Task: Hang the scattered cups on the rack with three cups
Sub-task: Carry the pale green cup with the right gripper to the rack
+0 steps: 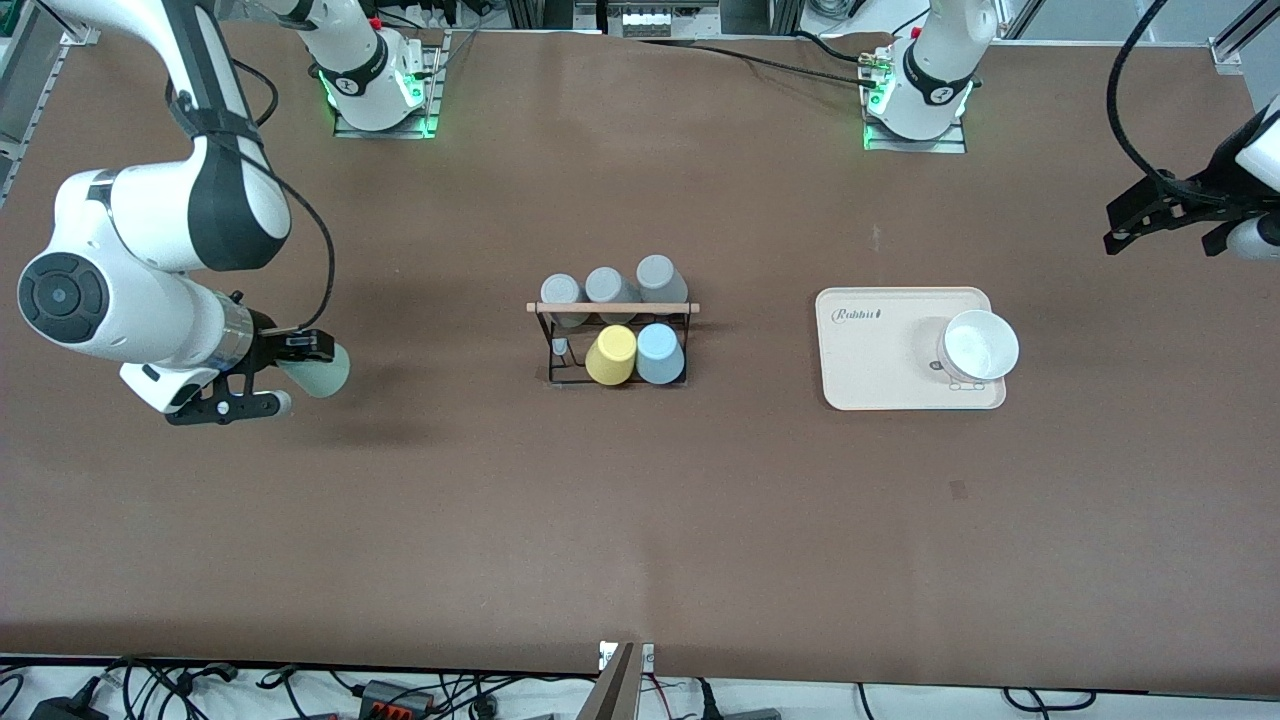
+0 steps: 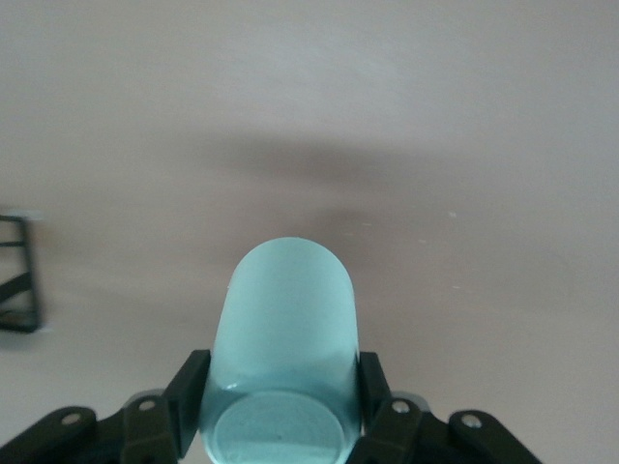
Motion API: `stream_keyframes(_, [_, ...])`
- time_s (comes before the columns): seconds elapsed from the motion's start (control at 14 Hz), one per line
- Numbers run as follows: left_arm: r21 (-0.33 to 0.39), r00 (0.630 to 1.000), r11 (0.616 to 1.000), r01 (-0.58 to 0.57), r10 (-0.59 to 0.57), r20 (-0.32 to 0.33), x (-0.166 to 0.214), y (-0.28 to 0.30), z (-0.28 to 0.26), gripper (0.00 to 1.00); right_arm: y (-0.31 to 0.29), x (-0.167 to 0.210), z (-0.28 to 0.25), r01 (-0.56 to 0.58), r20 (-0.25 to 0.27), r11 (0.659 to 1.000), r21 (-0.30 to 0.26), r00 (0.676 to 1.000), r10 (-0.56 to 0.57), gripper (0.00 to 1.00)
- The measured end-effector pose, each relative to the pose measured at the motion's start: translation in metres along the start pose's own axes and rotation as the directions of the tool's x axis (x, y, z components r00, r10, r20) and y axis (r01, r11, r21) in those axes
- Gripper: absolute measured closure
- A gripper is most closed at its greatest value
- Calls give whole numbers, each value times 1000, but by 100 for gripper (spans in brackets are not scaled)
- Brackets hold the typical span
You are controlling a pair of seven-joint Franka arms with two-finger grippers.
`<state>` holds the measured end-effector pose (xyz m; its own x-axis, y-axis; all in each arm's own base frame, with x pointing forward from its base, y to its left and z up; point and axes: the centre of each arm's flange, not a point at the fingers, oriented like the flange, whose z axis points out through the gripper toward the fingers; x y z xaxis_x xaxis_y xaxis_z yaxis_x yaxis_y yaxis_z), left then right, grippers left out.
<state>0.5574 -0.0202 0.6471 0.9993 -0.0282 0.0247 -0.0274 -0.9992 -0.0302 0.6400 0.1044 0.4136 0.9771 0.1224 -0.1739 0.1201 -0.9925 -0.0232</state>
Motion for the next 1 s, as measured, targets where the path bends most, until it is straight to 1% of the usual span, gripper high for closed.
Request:
stream_keyframes(0.14, [0, 1000, 1000, -7, 7, 0, 0, 5, 0, 0, -30, 6, 0, 12, 5, 1000, 7, 1000, -12, 34])
stream_keyframes(0.28, [1, 1000, 1000, -7, 7, 0, 0, 5, 0, 0, -68, 11, 7, -20, 6, 1000, -2, 1000, 20, 34])
stream_keyframes(0.5, [1, 1000, 1000, -7, 7, -1, 0, 5, 0, 0, -129, 12, 1, -78, -23, 997, -8, 997, 78, 34])
stream_keyframes(0.64, [1, 1000, 1000, -7, 7, 0, 0, 5, 0, 0, -170, 8, 0, -103, -35, 995, 0, 994, 103, 34])
stream_keyframes(0.78, [1, 1000, 1000, -7, 7, 1, 0, 5, 1, 0, -204, 7, 3, -88, -42, 996, 12, 995, 88, 34])
stream_keyframes(1.0, [1, 1000, 1000, 8, -8, 2, 0, 4, 1, 0, -238, 11, 13, -44, -47, 999, 12, 998, 45, 34])
